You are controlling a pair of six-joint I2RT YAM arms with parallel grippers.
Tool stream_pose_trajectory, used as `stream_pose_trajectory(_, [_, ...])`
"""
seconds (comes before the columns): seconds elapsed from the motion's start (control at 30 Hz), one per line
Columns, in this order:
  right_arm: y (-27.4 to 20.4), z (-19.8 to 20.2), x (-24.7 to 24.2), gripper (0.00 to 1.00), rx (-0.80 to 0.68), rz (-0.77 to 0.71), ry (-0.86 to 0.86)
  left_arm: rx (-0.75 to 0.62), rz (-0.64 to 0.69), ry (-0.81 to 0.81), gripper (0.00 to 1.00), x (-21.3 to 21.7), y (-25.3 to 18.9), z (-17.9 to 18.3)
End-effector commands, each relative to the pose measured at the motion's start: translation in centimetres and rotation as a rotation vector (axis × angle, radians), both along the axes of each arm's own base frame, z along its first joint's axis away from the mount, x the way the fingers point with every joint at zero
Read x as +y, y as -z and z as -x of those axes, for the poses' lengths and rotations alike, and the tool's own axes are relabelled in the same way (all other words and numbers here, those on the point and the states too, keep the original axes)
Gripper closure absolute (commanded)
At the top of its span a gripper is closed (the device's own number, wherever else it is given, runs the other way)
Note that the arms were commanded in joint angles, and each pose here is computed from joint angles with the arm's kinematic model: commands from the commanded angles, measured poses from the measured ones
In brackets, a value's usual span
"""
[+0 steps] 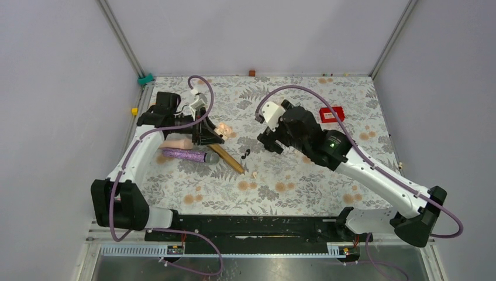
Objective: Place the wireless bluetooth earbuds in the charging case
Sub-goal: Place the earbud in the charging case, then pick up the earbud from the center of the board.
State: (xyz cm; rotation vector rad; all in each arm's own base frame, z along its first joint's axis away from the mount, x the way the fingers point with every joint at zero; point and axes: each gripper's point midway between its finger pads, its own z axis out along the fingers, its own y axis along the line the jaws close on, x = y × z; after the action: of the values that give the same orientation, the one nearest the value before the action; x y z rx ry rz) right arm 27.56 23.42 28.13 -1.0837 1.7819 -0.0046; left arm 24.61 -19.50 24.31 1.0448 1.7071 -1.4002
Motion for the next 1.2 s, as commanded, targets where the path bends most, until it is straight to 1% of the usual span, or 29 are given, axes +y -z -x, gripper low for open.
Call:
stream_pose_trajectory(0.0, [4.9, 0.2, 0.6, 0.06, 0.098, 0.071, -0.034, -0.214, -0.024, -0.053, 1.00, 1.0, -3.6, -1.0])
stream_pose_trajectory(0.07, [7.6, 0.2, 0.7, 0.09, 0.175, 0.107, 0.007, -0.225, -0.034, -0.075, 1.00, 1.6, -3.7, -1.1])
stream_pose_trajectory(0.13, [10.6, 0.3, 0.9, 0.10, 0.266, 0.151, 0.038, -0.224, -0.030, -0.085, 1.00, 2.1, -3.7, -0.9])
stream_pose_trajectory(0.17, [11.8, 0.4, 1.1, 0.07, 0.302, 0.167, 0.050, -0.217, -0.025, -0.089, 1.00, 2.4, -3.7, -0.8])
stream_pose_trajectory(0.2, [13.1, 0.4, 1.4, 0.02, 0.336, 0.182, 0.063, -0.210, -0.012, -0.091, 1.00, 2.8, -3.7, -0.6])
stream_pose_trajectory(0.27, [15.0, 0.5, 1.9, 0.00, 0.393, 0.204, 0.075, -0.203, 0.007, -0.108, 1.00, 3.7, -3.7, -0.5])
stream_pose_trajectory(0.4, [17.8, 1.2, 3.3, 0.01, 0.517, 0.216, 0.070, -0.208, 0.061, -0.163, 1.00, 6.0, -4.5, -0.3])
stream_pose_trajectory(0.43, [18.3, 1.6, 3.7, 0.01, 0.552, 0.218, 0.060, -0.242, 0.074, -0.173, 1.00, 6.5, -4.9, -0.3])
stream_pose_trajectory(0.53, [20.3, 2.9, 4.5, 0.00, 0.653, 0.235, 0.047, -0.290, 0.097, -0.206, 1.00, 7.6, -5.6, 0.4])
stream_pose_trajectory(0.6, [21.2, 3.5, 5.1, 0.01, 0.684, 0.261, 0.036, -0.324, 0.092, -0.203, 1.00, 7.7, -5.7, 1.2])
stream_pose_trajectory(0.63, [21.5, 3.8, 5.4, 0.01, 0.690, 0.274, 0.029, -0.304, 0.095, -0.199, 1.00, 7.5, -5.8, 1.9])
stream_pose_trajectory(0.73, [22.2, 4.6, 6.5, 0.00, 0.677, 0.311, 0.004, -0.274, 0.104, -0.204, 1.00, 7.6, -5.8, 1.7])
stream_pose_trajectory(0.87, [23.3, 5.1, 7.4, 0.00, 0.619, 0.390, -0.004, -0.264, 0.123, -0.209, 1.00, 7.6, -5.7, 1.5])
stream_pose_trajectory(1.03, [24.6, 3.6, 6.8, 0.01, 0.516, 0.465, 0.064, -0.248, 0.127, -0.212, 1.00, 7.6, -5.4, 1.3])
stream_pose_trajectory(1.17, [24.9, 2.2, 6.3, 0.01, 0.445, 0.494, 0.107, -0.246, 0.130, -0.213, 1.00, 7.6, -5.4, 1.2])
